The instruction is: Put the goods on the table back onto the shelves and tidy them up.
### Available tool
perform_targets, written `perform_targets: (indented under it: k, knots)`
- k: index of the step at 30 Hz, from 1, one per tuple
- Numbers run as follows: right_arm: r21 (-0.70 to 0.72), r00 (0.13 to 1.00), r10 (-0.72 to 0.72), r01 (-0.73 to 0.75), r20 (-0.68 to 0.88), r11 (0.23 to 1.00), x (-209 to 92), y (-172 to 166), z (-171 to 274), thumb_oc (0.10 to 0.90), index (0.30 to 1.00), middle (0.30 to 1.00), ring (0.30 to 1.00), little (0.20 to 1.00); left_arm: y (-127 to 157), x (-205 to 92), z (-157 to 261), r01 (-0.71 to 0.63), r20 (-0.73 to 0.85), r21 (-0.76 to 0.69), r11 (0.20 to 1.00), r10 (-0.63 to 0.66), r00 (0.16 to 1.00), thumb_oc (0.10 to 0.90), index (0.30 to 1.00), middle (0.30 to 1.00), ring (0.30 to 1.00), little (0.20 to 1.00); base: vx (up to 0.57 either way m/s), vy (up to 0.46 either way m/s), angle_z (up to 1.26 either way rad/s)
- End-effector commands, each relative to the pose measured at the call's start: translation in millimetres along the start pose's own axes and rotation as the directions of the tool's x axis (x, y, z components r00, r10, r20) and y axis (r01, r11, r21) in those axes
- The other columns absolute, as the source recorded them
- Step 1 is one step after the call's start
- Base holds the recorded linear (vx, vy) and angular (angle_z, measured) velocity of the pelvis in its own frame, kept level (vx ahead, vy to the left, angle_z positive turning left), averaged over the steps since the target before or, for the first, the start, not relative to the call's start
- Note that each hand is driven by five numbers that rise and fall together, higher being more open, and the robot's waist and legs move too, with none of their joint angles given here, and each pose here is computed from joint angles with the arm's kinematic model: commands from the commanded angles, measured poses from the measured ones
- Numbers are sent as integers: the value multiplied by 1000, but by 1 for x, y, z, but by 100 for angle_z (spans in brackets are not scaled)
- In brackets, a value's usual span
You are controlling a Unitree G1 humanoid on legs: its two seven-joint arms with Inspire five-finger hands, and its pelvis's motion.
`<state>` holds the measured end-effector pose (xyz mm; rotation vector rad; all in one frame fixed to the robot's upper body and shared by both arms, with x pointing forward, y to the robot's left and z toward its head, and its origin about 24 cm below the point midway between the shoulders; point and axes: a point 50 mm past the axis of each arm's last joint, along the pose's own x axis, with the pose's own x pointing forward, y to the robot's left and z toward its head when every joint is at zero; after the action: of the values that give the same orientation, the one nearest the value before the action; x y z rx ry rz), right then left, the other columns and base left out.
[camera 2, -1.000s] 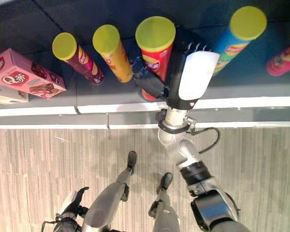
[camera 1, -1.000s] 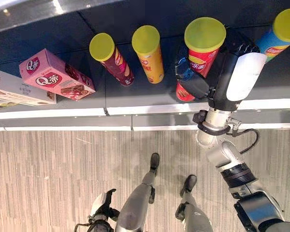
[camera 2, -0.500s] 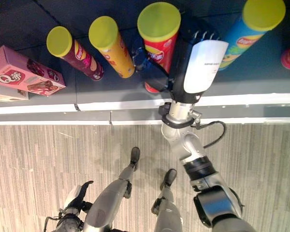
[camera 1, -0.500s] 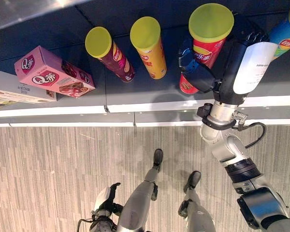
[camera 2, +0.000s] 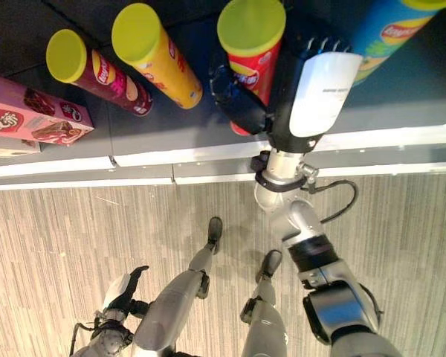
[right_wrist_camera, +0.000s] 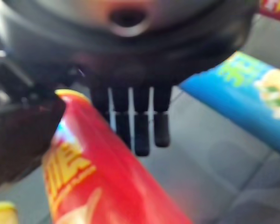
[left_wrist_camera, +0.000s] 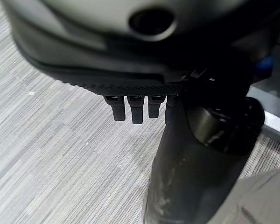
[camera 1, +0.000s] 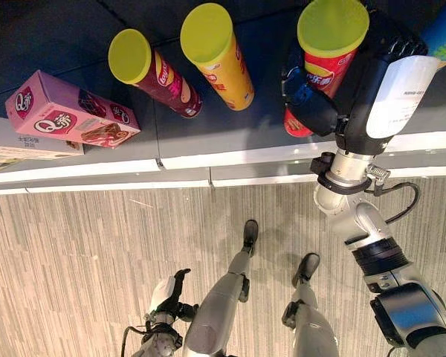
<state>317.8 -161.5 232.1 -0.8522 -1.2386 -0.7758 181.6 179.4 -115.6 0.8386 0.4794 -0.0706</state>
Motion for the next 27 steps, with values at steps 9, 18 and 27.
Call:
perform_targets:
  k: [9,18,27]
  knots:
    - [135,993,-88,77,77,988,23,17,26,400,300,300,300,300,45,22,-2,-158,7,99,983,158,987,800,900,900,900,900,24,15,-7]
    - [181,988,-119,100,96,978,31,15,35,400,300,300,300,300,72,37,17,-272,104,142,952,259,960,800,900,900,900,900,24,14,-1]
    - [259,945,-226,163,238,952,49,-8,59,400,300,300,300,300,92,41,23,-343,153,143,928,321,935,800,900,900,900,900,19,5,-2]
